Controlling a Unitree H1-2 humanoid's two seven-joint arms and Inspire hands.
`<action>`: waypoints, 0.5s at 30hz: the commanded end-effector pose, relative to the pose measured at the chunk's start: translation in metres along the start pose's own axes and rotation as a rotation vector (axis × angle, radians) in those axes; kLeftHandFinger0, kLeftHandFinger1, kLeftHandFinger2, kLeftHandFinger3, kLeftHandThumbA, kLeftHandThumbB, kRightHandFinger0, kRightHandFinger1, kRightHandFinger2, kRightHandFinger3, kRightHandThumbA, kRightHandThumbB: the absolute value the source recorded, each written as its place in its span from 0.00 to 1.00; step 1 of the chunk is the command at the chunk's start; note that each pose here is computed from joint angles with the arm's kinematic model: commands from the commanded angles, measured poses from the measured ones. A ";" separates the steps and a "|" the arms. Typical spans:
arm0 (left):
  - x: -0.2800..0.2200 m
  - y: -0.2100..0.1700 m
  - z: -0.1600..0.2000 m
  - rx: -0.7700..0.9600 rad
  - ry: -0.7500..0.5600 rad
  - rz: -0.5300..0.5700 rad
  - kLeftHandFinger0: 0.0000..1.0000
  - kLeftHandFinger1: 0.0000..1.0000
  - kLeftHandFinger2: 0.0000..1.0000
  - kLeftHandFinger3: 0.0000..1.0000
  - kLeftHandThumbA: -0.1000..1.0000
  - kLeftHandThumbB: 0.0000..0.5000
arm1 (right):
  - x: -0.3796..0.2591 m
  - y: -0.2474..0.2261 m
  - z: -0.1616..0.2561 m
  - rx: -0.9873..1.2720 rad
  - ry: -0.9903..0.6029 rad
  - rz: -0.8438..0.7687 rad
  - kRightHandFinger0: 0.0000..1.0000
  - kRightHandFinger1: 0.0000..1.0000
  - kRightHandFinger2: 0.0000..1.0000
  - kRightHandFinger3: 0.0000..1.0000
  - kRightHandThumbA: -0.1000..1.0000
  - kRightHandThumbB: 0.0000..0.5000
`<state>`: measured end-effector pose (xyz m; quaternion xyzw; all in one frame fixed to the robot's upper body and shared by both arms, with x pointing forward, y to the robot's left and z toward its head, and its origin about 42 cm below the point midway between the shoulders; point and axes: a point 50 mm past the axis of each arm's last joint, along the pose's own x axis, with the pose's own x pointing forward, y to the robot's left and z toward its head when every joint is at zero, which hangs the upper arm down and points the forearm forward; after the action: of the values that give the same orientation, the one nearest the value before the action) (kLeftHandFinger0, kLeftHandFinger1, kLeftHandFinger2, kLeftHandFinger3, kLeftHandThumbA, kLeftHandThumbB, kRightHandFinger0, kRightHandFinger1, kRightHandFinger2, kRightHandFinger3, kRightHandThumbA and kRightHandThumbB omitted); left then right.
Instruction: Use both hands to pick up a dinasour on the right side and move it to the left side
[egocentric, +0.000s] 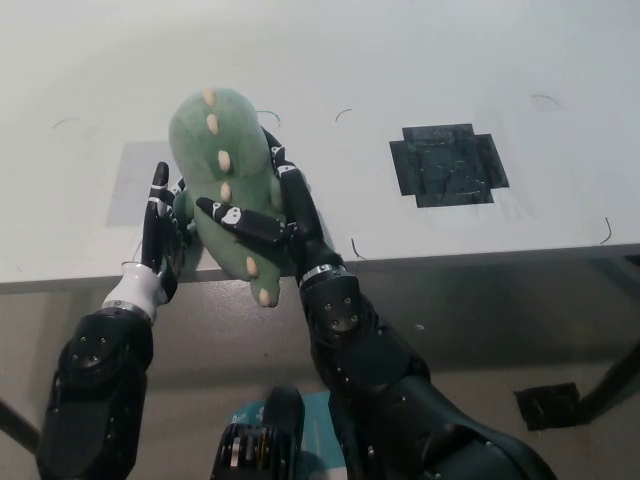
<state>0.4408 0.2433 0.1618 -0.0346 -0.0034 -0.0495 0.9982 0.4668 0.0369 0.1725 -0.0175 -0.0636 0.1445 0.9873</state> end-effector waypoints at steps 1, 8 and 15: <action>0.011 -0.017 0.023 -0.028 -0.080 -0.085 1.00 1.00 1.00 1.00 1.00 0.67 | 0.003 0.044 0.020 -0.038 -0.011 0.133 1.00 1.00 1.00 1.00 1.00 0.29; 0.024 -0.010 0.033 -0.017 -0.076 -0.089 1.00 1.00 1.00 1.00 1.00 0.60 | 0.015 0.044 0.031 -0.071 0.017 0.141 1.00 1.00 1.00 1.00 1.00 0.32; 0.036 -0.003 0.041 -0.030 -0.093 -0.056 1.00 1.00 1.00 1.00 1.00 0.62 | 0.025 0.043 0.043 -0.083 0.020 0.151 1.00 1.00 1.00 1.00 1.00 0.39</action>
<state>0.4563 0.2513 0.1657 -0.0426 0.0053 -0.0424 0.9982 0.4822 0.0456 0.1943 -0.0505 -0.0535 0.1560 0.9850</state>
